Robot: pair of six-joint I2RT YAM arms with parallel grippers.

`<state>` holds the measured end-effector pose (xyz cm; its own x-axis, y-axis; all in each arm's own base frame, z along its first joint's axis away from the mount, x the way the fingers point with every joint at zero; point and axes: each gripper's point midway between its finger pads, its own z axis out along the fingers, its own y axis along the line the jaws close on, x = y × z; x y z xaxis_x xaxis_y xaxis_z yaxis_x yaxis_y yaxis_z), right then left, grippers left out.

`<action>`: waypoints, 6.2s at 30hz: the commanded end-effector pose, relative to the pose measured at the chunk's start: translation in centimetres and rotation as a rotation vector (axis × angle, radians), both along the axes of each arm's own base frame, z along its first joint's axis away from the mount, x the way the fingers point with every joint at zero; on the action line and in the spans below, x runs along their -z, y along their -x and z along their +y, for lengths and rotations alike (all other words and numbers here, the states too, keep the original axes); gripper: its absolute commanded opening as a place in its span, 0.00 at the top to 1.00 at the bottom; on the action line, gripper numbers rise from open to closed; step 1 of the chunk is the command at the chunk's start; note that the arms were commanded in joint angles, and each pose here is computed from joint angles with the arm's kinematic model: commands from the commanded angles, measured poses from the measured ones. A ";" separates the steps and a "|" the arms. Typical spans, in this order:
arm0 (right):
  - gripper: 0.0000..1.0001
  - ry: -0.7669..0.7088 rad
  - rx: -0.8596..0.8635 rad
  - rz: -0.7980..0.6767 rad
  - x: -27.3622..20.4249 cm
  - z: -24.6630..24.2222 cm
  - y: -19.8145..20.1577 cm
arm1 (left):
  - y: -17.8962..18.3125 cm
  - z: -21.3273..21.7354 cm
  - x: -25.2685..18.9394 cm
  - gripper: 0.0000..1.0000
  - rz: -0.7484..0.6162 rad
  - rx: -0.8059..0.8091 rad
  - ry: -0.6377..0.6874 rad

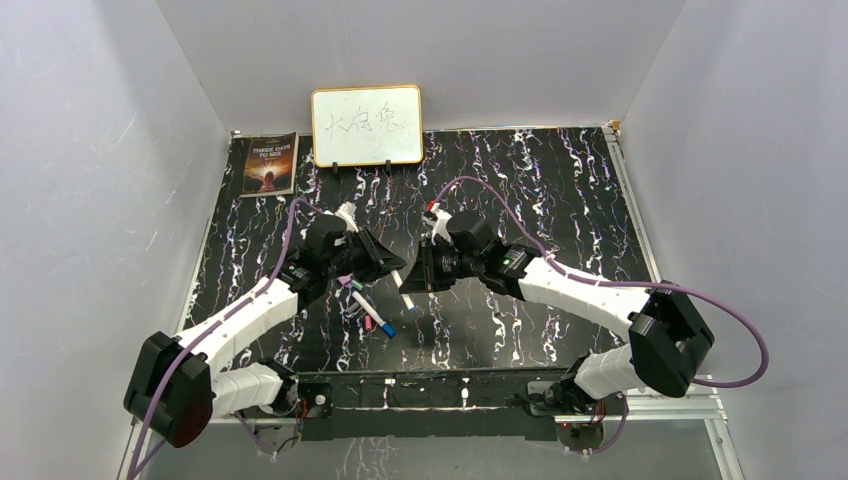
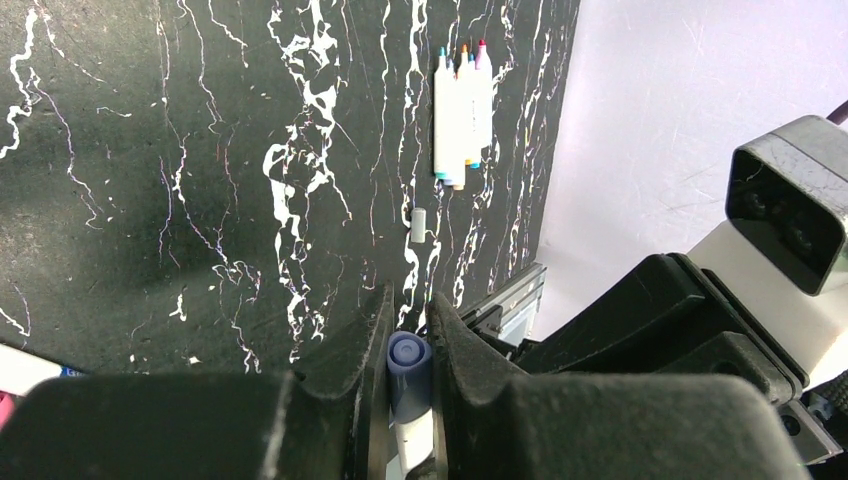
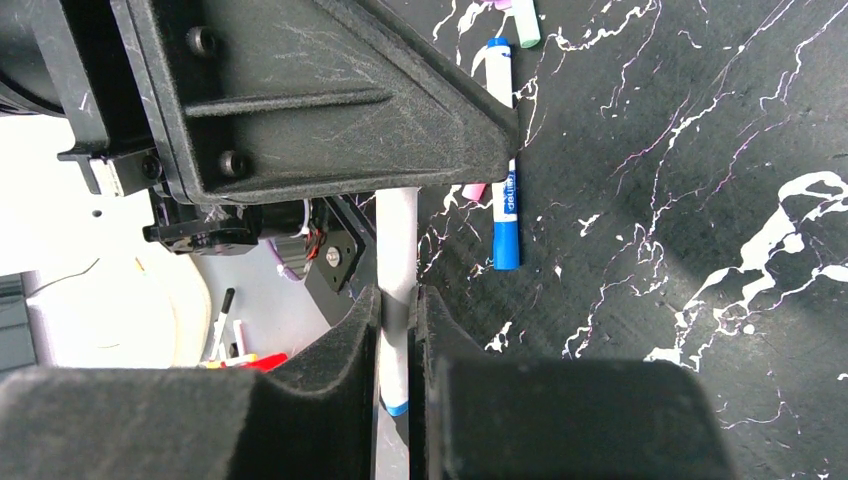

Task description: Open the pen caps

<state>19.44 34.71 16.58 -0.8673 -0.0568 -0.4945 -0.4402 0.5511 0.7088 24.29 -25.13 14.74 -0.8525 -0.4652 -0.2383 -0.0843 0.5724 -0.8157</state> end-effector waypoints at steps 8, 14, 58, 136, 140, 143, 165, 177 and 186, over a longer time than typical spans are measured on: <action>0.62 -0.030 -0.015 -0.067 -2.0 2.1 -2.1 | 0.1 -1.0 -1.7 1.00 -0.037 0.023 0.034; 1.00 -0.036 -0.040 -0.048 -1.5 2.6 -1.8 | -0.1 -0.9 -1.5 1.00 -0.039 0.012 0.026; 1.00 1.009 0.478 -0.242 6.5 -20.2 -12.7 | -2.4 8.2 -0.3 1.00 -0.021 -0.149 -0.128; 0.58 0.412 -0.119 -0.185 8.6 8.4 -1.1 | -1.8 13.4 -8.1 0.01 -0.129 -0.244 -0.353; 0.60 0.460 -0.116 -0.198 9.7 9.5 -1.7 | -1.3 13.6 -9.5 0.02 -0.160 -0.255 -0.343; 0.61 0.504 -0.112 -0.203 10.7 9.9 -2.0 | -1.0 13.7 -9.8 0.02 -0.164 -0.256 -0.349; 0.71 0.797 -0.067 -0.243 16.2 7.0 -3.3 | -0.5 13.7 -10.5 0.02 -0.192 -0.279 -0.315; 0.99 0.895 -0.038 -0.232 16.7 2.0 -1.7 | -0.7 13.4 -11.5 0.01 -0.228 -0.264 -0.302; 1.00 0.630 0.010 -0.214 7.6 1.8 -2.7 | -1.0 12.5 -12.4 0.01 -0.258 -0.231 -0.256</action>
